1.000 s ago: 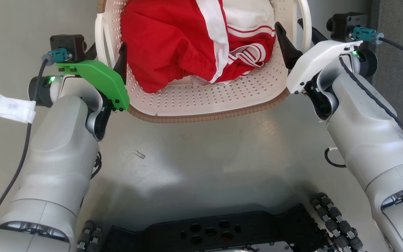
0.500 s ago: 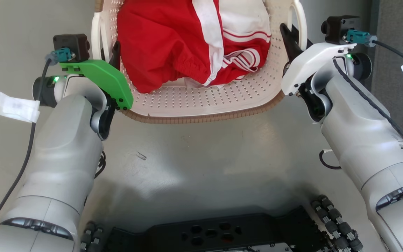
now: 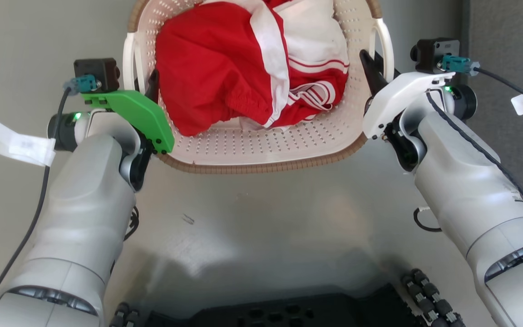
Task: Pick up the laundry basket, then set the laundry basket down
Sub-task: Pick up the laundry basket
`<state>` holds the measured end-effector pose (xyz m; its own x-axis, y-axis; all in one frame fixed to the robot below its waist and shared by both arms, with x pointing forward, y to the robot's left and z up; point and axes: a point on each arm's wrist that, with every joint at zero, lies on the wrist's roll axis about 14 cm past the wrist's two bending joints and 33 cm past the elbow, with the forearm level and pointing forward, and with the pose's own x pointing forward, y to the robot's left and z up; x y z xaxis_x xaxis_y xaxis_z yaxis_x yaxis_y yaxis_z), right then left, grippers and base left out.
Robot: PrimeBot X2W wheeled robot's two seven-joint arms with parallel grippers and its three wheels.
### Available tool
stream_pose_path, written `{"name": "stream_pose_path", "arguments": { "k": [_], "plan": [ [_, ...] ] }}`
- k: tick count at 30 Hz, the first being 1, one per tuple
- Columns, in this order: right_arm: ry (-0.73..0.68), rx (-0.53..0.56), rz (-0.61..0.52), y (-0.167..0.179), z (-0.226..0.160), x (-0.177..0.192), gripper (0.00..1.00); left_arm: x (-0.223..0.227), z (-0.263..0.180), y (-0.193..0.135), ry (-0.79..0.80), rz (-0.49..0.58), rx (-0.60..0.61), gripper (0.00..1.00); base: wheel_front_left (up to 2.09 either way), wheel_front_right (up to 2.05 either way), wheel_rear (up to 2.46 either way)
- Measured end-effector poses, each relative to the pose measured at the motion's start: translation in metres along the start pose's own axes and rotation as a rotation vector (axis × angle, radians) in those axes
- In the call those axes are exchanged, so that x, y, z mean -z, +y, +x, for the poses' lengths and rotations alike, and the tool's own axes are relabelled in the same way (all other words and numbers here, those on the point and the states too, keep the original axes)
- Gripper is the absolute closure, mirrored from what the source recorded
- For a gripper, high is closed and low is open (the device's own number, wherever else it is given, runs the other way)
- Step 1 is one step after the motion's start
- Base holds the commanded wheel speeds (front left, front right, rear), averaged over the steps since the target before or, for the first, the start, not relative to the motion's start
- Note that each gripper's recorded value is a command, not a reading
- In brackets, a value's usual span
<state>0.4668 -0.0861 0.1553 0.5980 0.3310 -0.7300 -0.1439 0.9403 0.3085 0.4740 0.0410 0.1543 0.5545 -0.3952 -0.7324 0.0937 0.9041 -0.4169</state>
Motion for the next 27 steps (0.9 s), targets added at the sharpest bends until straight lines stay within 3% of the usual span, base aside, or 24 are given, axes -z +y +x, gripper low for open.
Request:
{"name": "stream_pose_path", "arguments": {
  "k": [27],
  "plan": [
    [0.059,-0.026,-0.028,0.039,-0.081,-0.017,1.00,-0.007,-0.083,-0.033,0.056,0.004,-0.002,1.00,0.00,0.00,0.00]
  ]
}}
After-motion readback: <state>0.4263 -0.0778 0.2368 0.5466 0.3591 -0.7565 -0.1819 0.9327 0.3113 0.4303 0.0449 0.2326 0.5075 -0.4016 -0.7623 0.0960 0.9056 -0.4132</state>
